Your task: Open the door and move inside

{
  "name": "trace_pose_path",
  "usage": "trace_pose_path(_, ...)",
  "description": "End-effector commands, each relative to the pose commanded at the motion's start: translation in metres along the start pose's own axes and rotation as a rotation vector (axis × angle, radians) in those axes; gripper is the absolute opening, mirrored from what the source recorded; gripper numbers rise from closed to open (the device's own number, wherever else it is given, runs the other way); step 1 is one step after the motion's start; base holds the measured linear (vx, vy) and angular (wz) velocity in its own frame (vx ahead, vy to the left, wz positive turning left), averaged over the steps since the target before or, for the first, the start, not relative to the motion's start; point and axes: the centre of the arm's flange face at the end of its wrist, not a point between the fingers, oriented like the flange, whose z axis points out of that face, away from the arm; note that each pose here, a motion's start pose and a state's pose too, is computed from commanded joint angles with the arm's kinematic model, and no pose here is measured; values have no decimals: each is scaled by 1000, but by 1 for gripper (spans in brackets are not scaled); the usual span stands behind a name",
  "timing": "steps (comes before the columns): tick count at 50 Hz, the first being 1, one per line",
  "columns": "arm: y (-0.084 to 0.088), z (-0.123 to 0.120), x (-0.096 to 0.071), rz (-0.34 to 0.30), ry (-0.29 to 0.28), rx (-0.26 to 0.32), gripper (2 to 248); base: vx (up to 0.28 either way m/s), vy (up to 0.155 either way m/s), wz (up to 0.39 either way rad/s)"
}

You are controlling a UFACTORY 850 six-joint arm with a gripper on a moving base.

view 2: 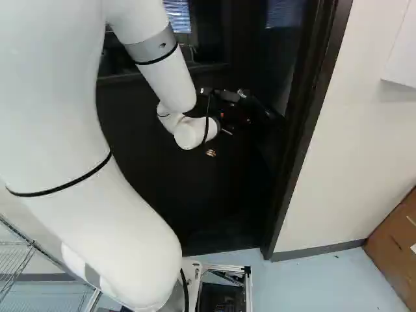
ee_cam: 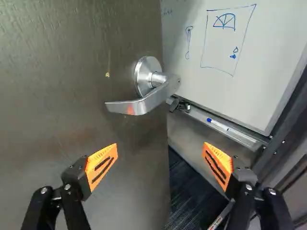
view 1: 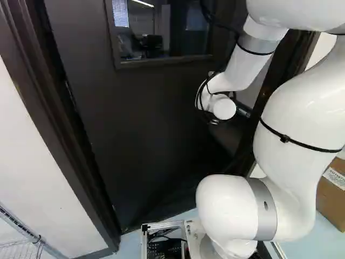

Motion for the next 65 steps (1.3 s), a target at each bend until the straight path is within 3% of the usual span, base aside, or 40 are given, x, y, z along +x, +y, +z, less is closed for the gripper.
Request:
trace_pose_path(33,-31,7,-2,28,-8,20,247,0,0,0)
trace_pose_path(65,-74,10,-7,11,-16,105,247,0,0,0)
